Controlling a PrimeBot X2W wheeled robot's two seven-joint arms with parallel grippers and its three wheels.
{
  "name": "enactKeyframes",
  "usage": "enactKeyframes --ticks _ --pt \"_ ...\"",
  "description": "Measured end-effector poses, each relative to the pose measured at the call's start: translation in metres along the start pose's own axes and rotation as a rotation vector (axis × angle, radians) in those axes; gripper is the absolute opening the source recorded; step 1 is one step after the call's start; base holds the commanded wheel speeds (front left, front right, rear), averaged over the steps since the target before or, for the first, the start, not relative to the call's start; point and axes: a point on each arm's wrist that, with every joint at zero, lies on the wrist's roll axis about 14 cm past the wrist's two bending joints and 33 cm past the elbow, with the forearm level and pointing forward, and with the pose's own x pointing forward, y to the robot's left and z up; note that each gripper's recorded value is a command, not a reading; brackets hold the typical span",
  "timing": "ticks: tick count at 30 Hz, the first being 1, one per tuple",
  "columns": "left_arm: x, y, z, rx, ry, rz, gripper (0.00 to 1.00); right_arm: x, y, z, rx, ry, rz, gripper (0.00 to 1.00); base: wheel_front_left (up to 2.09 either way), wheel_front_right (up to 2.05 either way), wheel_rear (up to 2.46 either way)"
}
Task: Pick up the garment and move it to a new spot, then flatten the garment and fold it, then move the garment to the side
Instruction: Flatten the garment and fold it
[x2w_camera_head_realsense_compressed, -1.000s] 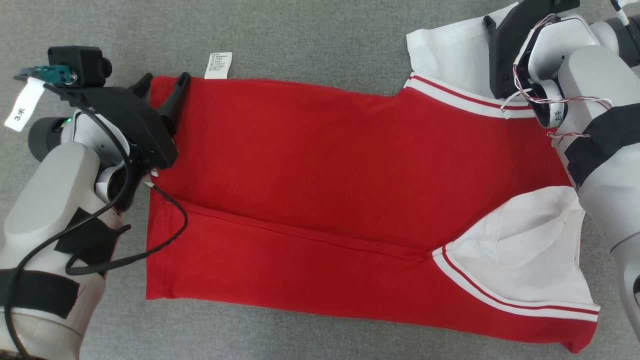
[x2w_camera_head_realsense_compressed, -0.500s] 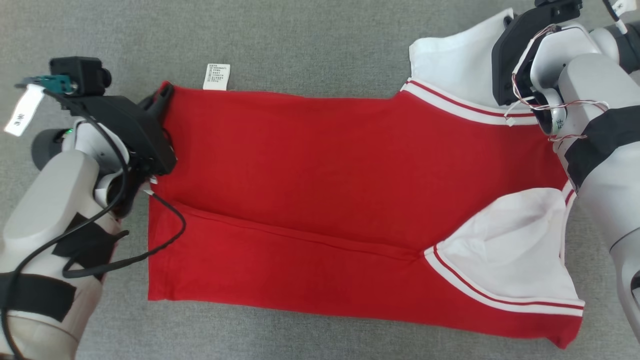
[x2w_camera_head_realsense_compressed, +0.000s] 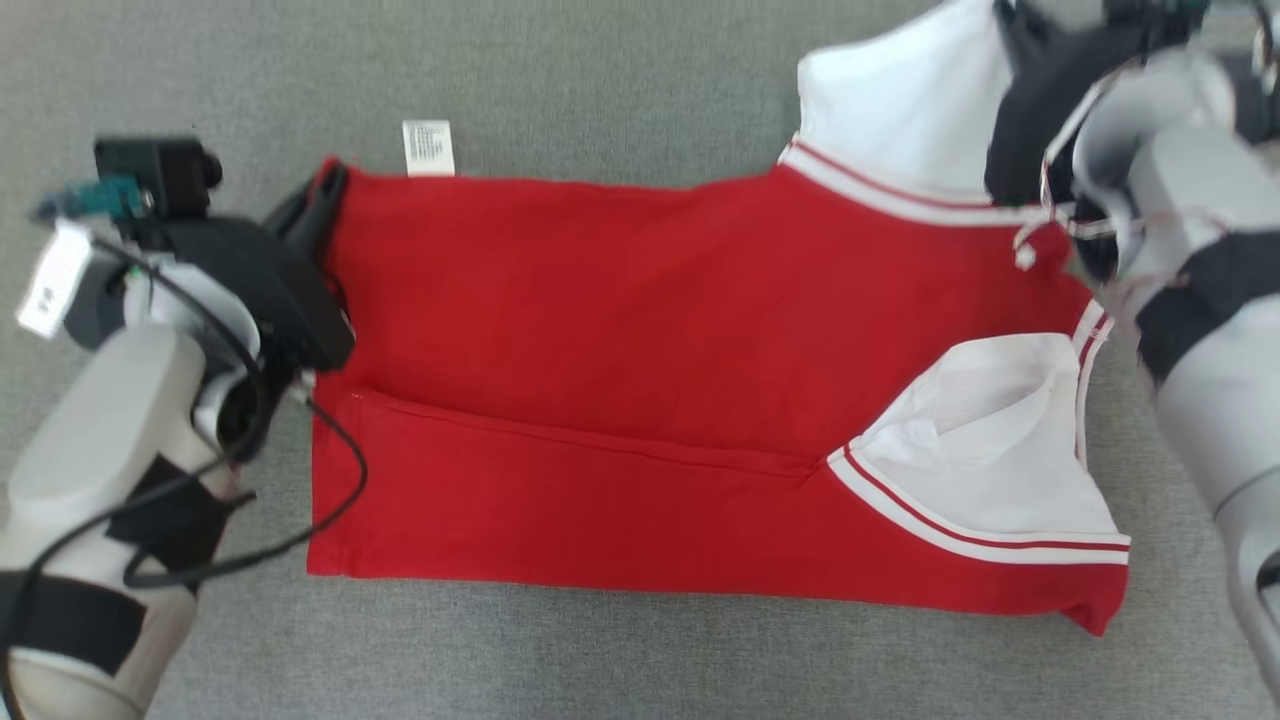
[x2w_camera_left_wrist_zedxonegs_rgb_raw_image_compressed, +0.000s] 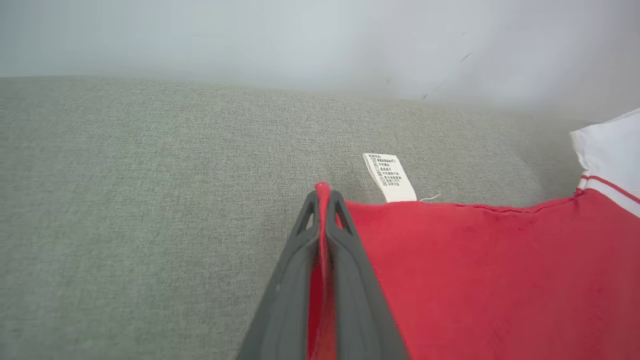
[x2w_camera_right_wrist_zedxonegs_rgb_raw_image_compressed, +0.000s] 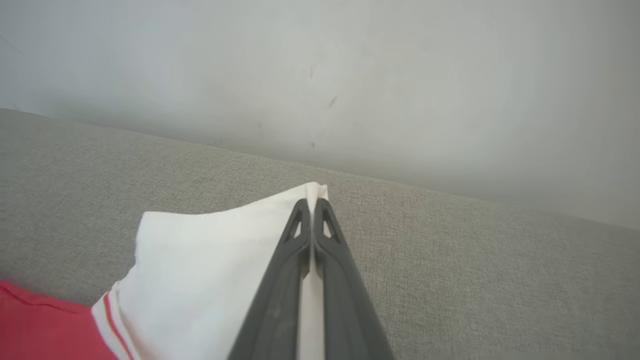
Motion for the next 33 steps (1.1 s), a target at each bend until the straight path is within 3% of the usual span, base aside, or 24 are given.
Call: enactKeyframes --ticks 8,18,24,33 --pt "-0.026 0.000 -0.006 -0.033 -0.050 -0.012 0.00 -0.028 0.007 -0.017 0.084 -0.059 0.029 0.00 0.00 0.00 0.00" --pt "-0.050 -0.014 -0.004 -0.093 -0.104 -0.050 0.00 -0.072 -0.007 -0.037 0.163 -0.117 -0.012 0.00 0.00 0.00 0.00" --pt "-0.061 -0.018 -0.003 -0.111 -0.129 -0.062 0.00 -0.096 0.019 -0.036 0.161 -0.156 0.076 0.00 0.00 0.00 0.00" --pt "-0.075 -0.041 -0.016 -0.085 -0.109 -0.121 0.00 -0.138 0.019 -0.059 0.179 -0.131 0.119 0.00 0.00 0.00 0.00"
